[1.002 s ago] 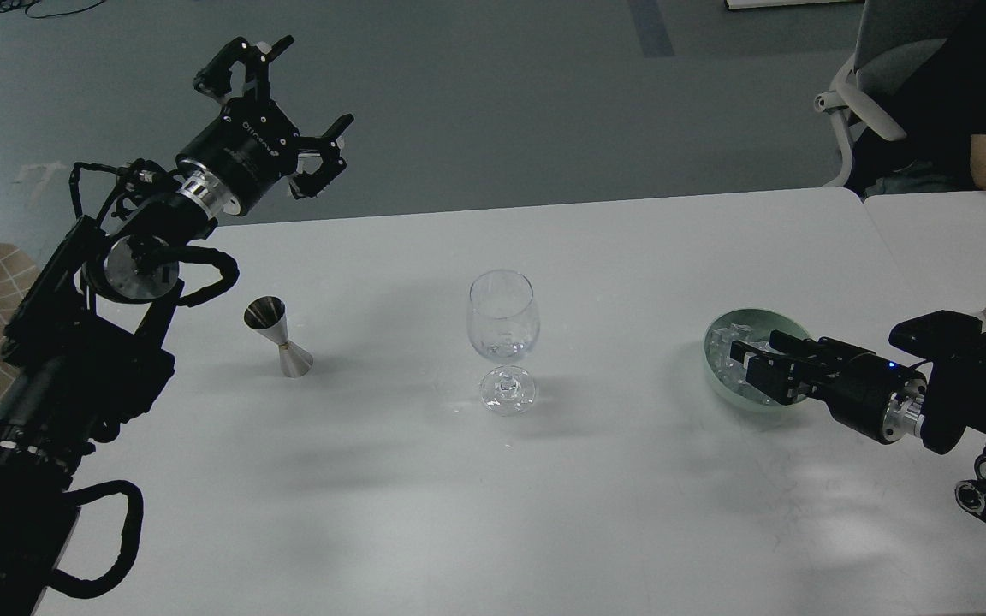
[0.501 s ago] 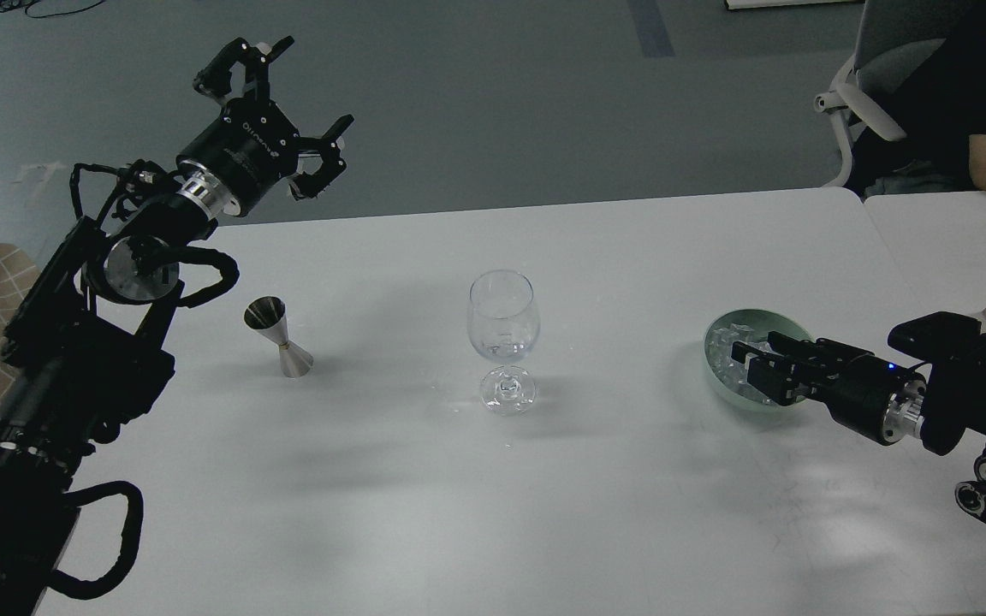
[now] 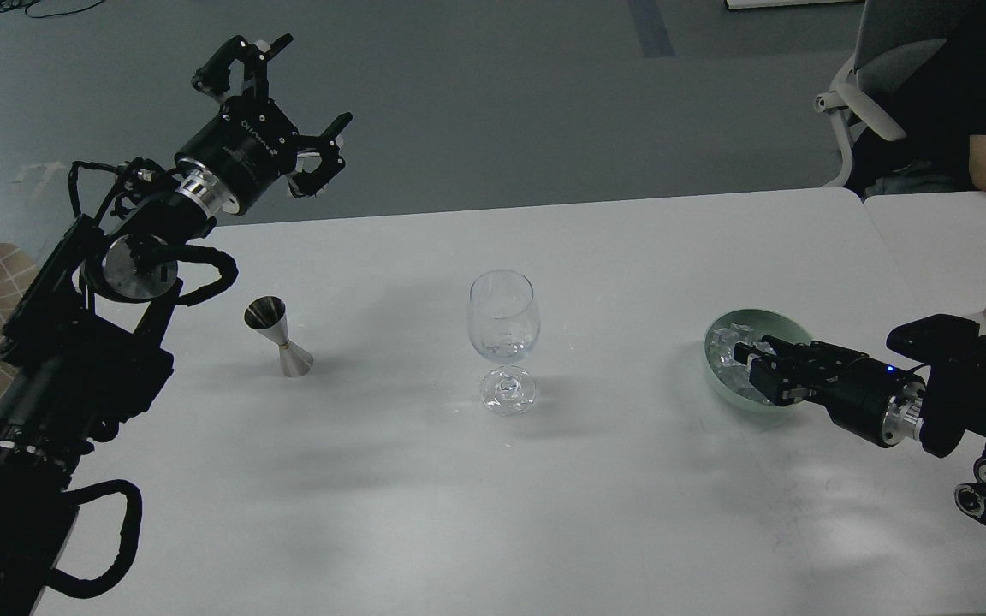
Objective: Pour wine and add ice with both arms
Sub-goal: 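Grasp an ice cube in the bowl with the right gripper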
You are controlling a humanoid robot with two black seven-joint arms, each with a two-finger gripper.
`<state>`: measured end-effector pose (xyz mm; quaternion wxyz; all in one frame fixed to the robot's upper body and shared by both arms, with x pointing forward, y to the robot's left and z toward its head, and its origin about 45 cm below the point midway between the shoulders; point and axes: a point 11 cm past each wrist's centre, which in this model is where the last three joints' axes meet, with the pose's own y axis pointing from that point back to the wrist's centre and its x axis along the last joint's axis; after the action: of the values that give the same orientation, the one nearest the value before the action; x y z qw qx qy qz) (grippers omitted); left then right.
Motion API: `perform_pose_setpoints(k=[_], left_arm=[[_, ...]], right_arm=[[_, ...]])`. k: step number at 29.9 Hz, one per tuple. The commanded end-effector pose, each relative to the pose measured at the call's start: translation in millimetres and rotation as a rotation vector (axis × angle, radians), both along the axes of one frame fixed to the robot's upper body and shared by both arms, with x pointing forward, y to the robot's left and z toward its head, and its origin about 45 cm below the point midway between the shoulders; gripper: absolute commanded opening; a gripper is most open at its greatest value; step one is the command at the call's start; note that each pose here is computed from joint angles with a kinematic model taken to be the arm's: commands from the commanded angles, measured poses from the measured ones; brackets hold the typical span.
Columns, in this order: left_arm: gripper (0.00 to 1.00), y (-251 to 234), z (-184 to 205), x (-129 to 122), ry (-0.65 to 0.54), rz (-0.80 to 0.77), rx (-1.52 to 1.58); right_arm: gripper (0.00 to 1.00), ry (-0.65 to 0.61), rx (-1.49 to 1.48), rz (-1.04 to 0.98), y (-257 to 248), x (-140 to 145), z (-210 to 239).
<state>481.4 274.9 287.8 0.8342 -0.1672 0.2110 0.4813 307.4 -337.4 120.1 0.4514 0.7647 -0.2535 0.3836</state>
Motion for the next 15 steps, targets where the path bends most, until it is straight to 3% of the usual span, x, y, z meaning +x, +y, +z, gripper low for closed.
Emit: perform_pose_setpoints(k=[1,8,12,15], left_arm=[[0.98,-0.1,0.2,0.0,-0.001,0.0,0.0],[0.98,-0.8,0.0,0.0,0.0,-0.001,-0.001],[0.98,-0.8,0.0,0.0,0.0,-0.001,-0.001],[0.98,-0.8,0.0,0.0,0.0,-0.001,-0.001]], right_arm=[[0.32,-0.002,0.001,-0.001,-0.5,0.6,1.1],[0.23,-0.003,-0.001,-0.001,-2.2,0.3,2.7],[0.09,-0.009,-0.011,-0.004,-7.6,0.7,6.9],[0.08,-0.018,-0.018,-0.004,-11.5,1.7,12.8]])
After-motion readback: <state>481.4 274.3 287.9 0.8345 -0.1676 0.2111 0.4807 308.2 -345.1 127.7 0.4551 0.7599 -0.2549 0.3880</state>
